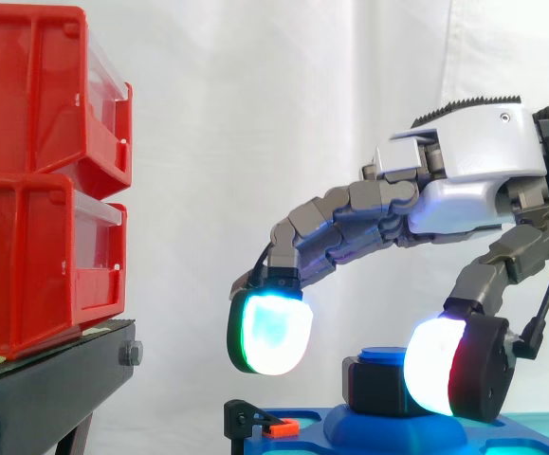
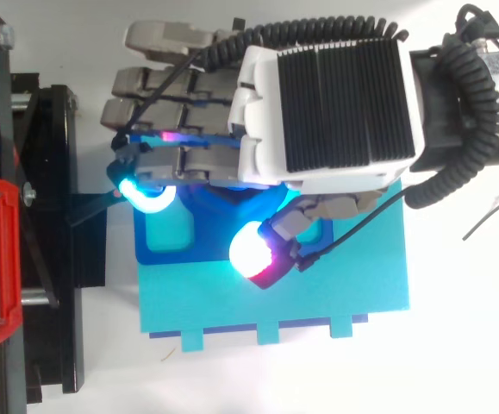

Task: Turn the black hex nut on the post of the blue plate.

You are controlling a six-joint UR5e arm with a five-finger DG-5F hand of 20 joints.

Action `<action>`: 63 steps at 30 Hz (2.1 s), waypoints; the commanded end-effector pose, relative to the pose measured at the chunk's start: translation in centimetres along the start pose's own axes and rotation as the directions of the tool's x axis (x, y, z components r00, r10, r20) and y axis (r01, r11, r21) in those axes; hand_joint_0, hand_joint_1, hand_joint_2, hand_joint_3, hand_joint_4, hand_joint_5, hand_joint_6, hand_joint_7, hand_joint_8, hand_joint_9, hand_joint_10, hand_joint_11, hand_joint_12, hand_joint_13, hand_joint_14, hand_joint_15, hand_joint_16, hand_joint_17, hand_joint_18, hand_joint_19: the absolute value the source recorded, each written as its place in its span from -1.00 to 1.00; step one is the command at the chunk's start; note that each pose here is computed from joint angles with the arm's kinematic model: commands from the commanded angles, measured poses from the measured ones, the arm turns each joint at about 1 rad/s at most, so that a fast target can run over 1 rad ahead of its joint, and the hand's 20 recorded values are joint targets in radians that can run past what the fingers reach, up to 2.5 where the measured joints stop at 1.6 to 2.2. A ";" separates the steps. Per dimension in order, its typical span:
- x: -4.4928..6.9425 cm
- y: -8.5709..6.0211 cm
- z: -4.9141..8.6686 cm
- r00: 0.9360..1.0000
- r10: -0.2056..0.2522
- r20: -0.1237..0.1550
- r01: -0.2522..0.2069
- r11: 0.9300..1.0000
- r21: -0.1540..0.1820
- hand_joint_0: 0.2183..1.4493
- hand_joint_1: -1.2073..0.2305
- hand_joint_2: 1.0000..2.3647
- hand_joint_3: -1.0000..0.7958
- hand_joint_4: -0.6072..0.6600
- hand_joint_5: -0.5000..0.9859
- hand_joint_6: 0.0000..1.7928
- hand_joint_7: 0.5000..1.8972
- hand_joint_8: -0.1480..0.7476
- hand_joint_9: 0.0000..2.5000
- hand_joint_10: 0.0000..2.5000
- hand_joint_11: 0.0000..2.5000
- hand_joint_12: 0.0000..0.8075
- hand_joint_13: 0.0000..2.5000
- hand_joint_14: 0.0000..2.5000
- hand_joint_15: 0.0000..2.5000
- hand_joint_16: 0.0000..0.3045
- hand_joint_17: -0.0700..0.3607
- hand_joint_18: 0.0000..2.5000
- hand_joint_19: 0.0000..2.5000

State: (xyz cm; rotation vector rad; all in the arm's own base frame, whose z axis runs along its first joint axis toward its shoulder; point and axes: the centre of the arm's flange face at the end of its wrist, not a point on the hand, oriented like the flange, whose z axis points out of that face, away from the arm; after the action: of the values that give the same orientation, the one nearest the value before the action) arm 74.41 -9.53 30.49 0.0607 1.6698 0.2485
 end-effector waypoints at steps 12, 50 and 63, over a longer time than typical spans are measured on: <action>0.0 -1.1 -0.5 1.000 -0.008 -0.016 0.008 1.000 -0.006 -0.55 -0.53 -1.00 -0.44 0.20 -0.63 -0.44 -0.35 -0.20 -0.80 -1.00 -0.97 -0.17 -0.77 -1.00 -0.98 -0.66 -0.14 -0.94 -1.00; 0.4 -1.8 -1.2 0.998 -0.007 -0.057 0.008 1.000 0.010 -0.50 -0.60 -1.00 -0.44 0.22 -0.62 -0.44 -0.28 -0.21 -0.78 -1.00 -0.96 -0.19 -0.75 -1.00 -0.99 -0.67 -0.15 -0.90 -1.00; 0.5 -2.1 -1.4 0.998 -0.007 -0.068 0.008 1.000 0.011 -0.49 -0.59 -1.00 -0.44 0.22 -0.62 -0.44 -0.26 -0.21 -0.78 -1.00 -0.96 -0.19 -0.75 -1.00 -0.98 -0.67 -0.16 -0.90 -1.00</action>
State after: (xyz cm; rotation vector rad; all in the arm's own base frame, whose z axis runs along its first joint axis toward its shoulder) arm 73.23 -11.59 29.70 0.0570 1.7377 0.2378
